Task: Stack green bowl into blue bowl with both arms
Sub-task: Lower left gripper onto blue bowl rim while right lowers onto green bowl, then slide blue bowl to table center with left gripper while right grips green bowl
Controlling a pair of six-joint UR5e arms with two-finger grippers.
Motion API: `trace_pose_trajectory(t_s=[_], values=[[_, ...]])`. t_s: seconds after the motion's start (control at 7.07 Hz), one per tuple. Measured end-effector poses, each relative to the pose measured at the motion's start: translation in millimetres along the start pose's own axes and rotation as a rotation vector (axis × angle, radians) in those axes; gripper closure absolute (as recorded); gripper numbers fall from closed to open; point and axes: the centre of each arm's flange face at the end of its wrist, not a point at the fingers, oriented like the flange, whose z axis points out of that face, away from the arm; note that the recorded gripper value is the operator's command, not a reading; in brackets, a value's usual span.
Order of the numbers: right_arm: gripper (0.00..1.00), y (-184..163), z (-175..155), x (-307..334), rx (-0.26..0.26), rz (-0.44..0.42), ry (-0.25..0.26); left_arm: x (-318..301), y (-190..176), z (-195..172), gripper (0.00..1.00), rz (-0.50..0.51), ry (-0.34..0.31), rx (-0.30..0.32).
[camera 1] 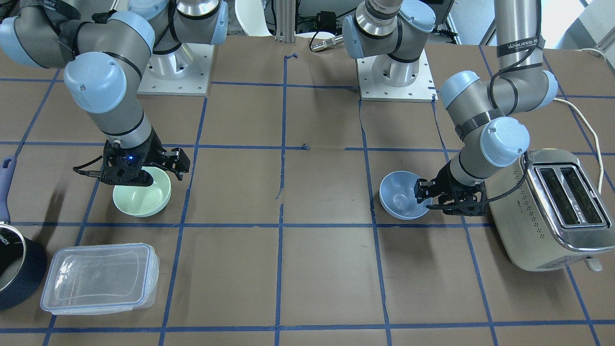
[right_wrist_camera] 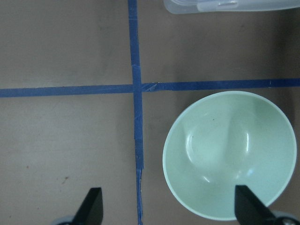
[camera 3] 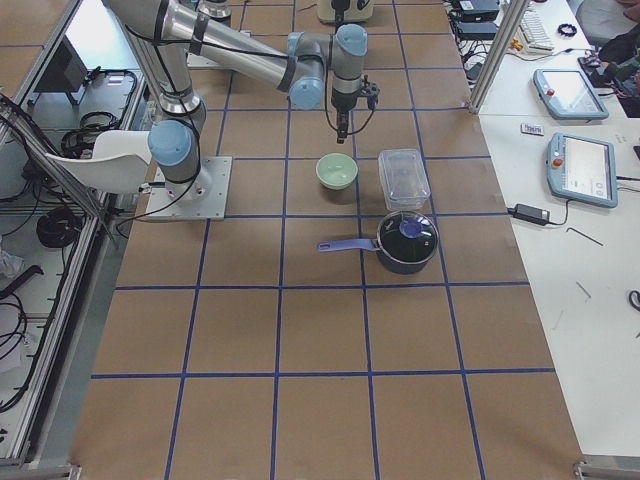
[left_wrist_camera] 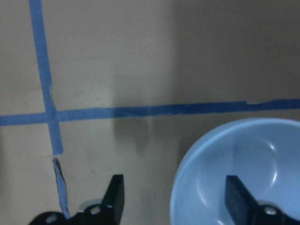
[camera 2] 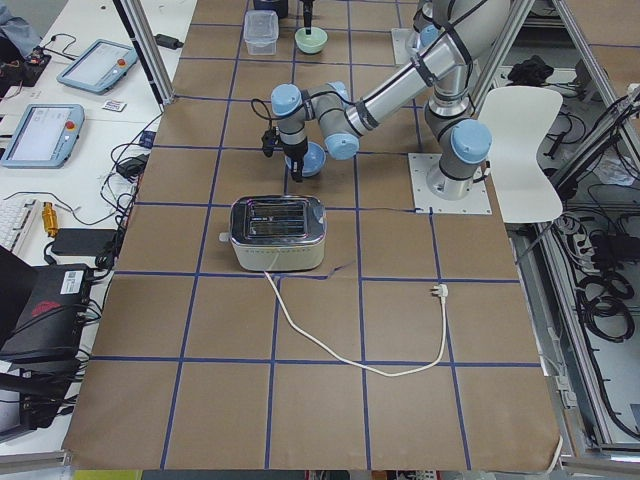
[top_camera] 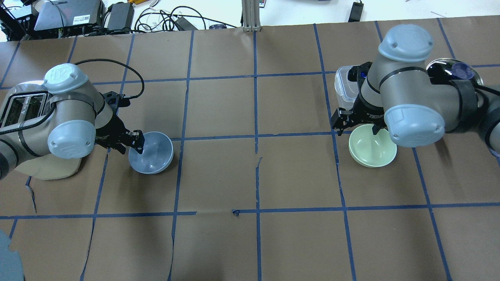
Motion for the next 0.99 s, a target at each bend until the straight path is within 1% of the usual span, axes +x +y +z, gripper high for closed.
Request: trace_pose_trajectory(t_s=[0.14, 0.28, 0.57, 0.71, 0.85, 0.99], values=[[0.00, -2, 17, 0, 0.020, 0.002, 0.000, -1, 0, 6, 1.00, -0.011, 0.014, -0.007], [0.00, -5, 30, 0, 0.019, 0.002, 0.000, 1, -1, 2, 1.00, -0.023, 0.038, 0.007], [0.00, -6, 44, -1, 0.001, -0.002, 0.000, 25, -9, -20, 1.00, -0.087, 0.130, 0.046], [0.00, -5, 52, -1, -0.014, -0.003, 0.000, 56, -16, -31, 1.00, -0.112, 0.163, 0.058], [0.00, -5, 59, -1, -0.028, -0.003, 0.000, 97, -19, -37, 1.00, -0.132, 0.178, 0.059], [0.07, -5, 65, -1, -0.039, 0.000, 0.001, 148, -16, -38, 1.00, -0.169, 0.182, 0.059]])
